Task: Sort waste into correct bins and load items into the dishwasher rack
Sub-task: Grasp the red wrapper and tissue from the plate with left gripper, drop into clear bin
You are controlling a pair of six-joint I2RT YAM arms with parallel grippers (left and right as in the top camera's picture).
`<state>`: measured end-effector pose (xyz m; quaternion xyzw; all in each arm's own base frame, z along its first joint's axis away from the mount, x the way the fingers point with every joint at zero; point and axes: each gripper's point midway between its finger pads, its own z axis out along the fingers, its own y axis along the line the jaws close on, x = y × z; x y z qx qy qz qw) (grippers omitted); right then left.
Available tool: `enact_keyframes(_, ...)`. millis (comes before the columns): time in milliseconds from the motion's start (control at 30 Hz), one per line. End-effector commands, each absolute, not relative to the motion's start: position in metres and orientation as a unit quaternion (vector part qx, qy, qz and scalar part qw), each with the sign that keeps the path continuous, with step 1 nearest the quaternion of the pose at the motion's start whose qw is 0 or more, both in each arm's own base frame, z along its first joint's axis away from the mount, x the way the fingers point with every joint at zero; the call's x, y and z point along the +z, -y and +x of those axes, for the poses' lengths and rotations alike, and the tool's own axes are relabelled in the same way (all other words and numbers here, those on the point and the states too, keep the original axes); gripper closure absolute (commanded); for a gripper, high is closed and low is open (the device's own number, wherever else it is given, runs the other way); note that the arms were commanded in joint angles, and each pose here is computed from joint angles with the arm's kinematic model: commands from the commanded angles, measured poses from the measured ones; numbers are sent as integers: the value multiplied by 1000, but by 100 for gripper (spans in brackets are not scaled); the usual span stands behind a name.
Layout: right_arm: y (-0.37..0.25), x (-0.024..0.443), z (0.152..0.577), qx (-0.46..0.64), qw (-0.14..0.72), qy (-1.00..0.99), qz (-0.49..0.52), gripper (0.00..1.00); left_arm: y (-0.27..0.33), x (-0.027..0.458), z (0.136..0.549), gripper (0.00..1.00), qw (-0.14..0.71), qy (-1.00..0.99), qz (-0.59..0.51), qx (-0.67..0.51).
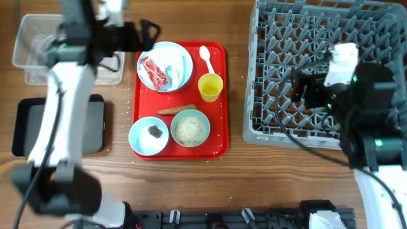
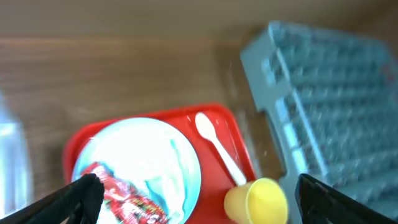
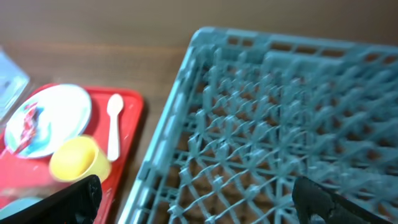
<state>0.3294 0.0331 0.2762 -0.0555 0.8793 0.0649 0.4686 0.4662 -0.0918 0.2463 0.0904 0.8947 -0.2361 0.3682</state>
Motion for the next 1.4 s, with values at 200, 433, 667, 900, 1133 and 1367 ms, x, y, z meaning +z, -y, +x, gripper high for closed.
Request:
enact_keyframes(200, -71, 248, 341, 166, 410, -892, -97, 0, 92, 94, 497, 0, 227, -962, -43, -147)
enact_keyframes(433, -71, 245, 341, 171, 402, -896, -86, 0, 84, 41, 495, 0, 194, -974, -101, -59)
enact_keyframes(667, -71, 243, 340, 172, 397, -897, -85, 0, 104, 4, 490, 0, 169, -982, -74, -48)
enact_keyframes(900, -71, 241, 339, 172, 393, -899, -84, 0, 103, -22, 482, 96, 141, -986, -74, -41)
enact_keyframes(1133, -71, 241, 340, 182, 389, -901, -61, 0, 95, 84, 510, 96, 207, -973, -88, -57)
enact_keyframes(1367, -71, 241, 340, 182, 389, -901, -61, 0, -6, 255, 535, 96, 376, -905, -190, -60)
